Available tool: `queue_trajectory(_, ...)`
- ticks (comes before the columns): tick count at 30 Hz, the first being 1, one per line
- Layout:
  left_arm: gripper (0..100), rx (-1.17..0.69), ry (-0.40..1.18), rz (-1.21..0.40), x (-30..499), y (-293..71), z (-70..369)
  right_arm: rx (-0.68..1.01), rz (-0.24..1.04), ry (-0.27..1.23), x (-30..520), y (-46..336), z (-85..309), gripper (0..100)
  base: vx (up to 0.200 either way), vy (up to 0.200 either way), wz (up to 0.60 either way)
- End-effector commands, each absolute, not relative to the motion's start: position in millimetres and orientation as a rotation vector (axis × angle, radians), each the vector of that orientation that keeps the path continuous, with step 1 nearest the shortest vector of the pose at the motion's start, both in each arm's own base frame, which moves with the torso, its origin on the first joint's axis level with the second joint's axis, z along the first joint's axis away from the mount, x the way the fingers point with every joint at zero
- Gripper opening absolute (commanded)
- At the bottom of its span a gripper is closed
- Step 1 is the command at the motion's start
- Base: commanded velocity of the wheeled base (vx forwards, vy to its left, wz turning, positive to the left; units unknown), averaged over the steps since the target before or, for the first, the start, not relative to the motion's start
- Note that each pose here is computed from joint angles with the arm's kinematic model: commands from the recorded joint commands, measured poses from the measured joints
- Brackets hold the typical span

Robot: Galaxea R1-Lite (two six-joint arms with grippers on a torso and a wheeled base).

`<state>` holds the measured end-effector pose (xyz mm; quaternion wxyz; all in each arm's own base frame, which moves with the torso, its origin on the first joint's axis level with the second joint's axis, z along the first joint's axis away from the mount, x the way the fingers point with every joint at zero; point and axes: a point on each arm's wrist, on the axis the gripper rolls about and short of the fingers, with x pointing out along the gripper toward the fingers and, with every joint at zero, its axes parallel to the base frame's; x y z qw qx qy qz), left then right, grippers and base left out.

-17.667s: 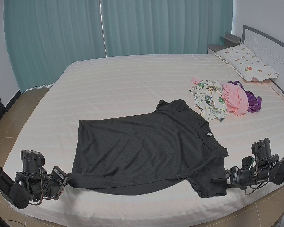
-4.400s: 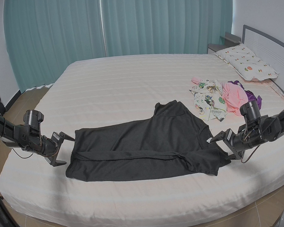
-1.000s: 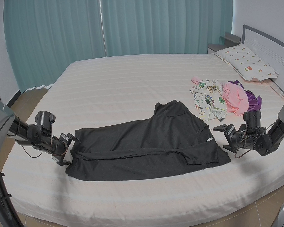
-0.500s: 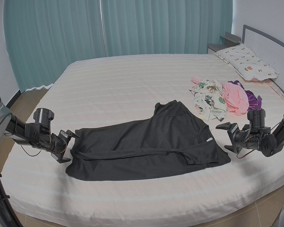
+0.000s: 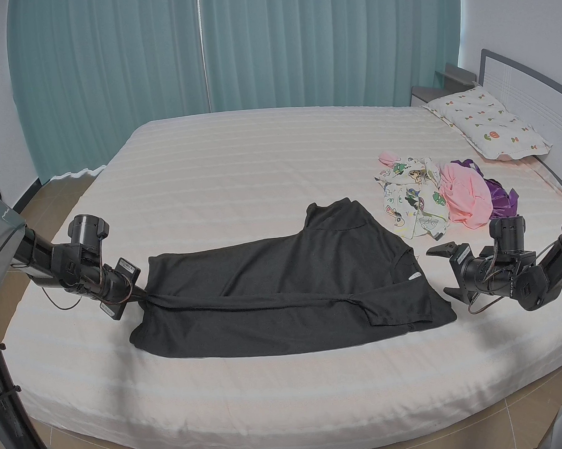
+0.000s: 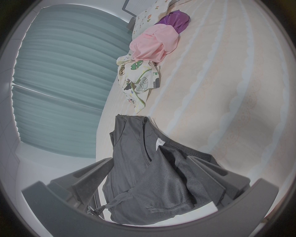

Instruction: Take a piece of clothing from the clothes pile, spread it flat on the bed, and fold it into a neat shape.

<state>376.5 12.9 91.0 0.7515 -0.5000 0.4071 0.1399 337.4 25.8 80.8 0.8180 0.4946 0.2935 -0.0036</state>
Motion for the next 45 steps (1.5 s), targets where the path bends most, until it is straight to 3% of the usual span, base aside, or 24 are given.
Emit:
queue_trajectory(1, 0, -1.103, 0.872, 0.309, 378, 16, 94, 1.052, -0.005, 0.632, 337, 28, 80, 100, 0.000, 0.000, 0.00)
queue_trajectory(12, 0, -1.179, 0.831, 0.328, 391, 21, 85, 1.050, -0.007, 0.639, 337, 28, 77, 100, 0.000, 0.000, 0.00)
queue_trajectory(13, 100, -1.183, 0.827, 0.327, 391, 21, 86, 1.050, -0.008, 0.641, 336, 28, 77, 100, 0.000, 0.000, 0.00)
queue_trajectory(20, 100, -1.190, 0.817, 0.330, 389, 25, 88, 1.047, -0.010, 0.643, 333, 28, 78, 100, 0.000, 0.000, 0.00)
queue_trajectory(29, 100, -1.170, 0.807, 0.302, 348, 28, 111, 1.030, -0.010, 0.637, 307, 26, 89, 100, 0.000, 0.000, 0.00)
queue_trajectory(38, 100, -1.048, 0.920, 0.271, 295, 10, 83, 0.989, -0.039, 0.678, 287, 27, 76, 100, 0.000, 0.000, 0.00)
queue_trajectory(45, 100, -1.018, 0.889, 0.207, 275, -6, 77, 0.980, -0.056, 0.675, 283, 30, 73, 100, 0.000, 0.000, 0.00)
